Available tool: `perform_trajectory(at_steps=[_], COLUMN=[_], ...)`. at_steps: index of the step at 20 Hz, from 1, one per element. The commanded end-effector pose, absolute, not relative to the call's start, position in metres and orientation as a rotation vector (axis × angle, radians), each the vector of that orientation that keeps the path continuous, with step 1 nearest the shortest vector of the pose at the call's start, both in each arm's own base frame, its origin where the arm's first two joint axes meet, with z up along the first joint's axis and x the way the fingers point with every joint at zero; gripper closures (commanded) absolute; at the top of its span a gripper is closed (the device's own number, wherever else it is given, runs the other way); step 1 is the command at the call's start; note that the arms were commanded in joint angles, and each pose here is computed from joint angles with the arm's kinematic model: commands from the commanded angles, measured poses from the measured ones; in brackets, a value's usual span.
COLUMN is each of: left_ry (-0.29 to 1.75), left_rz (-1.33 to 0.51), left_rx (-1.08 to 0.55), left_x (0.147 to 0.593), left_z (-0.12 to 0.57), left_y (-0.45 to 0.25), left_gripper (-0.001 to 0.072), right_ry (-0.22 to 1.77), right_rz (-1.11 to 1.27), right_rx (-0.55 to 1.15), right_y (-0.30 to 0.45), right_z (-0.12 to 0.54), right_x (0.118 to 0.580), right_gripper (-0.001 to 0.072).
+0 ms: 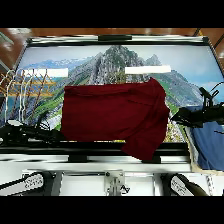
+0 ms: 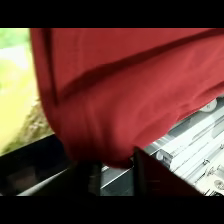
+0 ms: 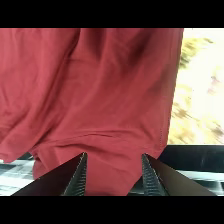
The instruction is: Fold the shirts.
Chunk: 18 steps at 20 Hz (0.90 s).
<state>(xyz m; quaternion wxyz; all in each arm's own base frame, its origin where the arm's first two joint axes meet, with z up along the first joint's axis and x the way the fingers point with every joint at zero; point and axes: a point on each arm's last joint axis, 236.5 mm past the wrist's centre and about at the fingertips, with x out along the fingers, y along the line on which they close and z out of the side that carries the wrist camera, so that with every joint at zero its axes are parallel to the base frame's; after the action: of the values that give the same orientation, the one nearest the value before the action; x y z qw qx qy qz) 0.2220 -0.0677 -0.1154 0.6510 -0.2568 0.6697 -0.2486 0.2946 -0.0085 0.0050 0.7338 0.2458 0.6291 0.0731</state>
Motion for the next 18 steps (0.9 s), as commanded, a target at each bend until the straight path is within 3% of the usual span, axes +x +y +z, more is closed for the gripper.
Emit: perform_trajectory(at_steps=[1, 2, 5, 7, 11, 17, 18], left_ry=[1.557, 1.556, 1.566, 1.57, 1.557, 1.556, 1.556], left_rz=[-0.55, -0.551, -0.575, -0.601, -0.634, -0.64, -0.64], left_rx=[-0.561, -0.56, -0.568, -0.57, -0.559, -0.558, -0.558], left_x=[0.22, 0.22, 0.217, 0.218, 0.223, 0.223, 0.223], left_z=[-0.127, -0.126, -0.121, -0.115, -0.101, -0.099, -0.099], left_y=[-0.072, -0.072, -0.074, -0.076, -0.076, -0.077, -0.077], left_gripper=[0.0552, 0.0647, 0.0669, 0.0669, 0.0669, 0.067, 0.0669], right_ry=[1.384, 1.383, 1.409, 1.509, 1.631, 1.732, 1.726], right_rz=[0.163, 0.163, 0.136, 0.176, 0.272, 0.184, 0.178], right_rx=[0.545, 0.544, 0.537, 0.558, 0.668, 0.641, 0.651], right_y=[-0.008, -0.008, -0.012, -0.004, 0.022, 0.005, 0.005], right_z=[0.005, 0.005, 0.0, -0.015, -0.05, -0.082, -0.086], right_x=[0.294, 0.294, 0.29, 0.27, 0.248, 0.237, 0.24], right_gripper=[0.0243, 0.0243, 0.024, 0.0075, 0.0075, 0.008, 0.0139])
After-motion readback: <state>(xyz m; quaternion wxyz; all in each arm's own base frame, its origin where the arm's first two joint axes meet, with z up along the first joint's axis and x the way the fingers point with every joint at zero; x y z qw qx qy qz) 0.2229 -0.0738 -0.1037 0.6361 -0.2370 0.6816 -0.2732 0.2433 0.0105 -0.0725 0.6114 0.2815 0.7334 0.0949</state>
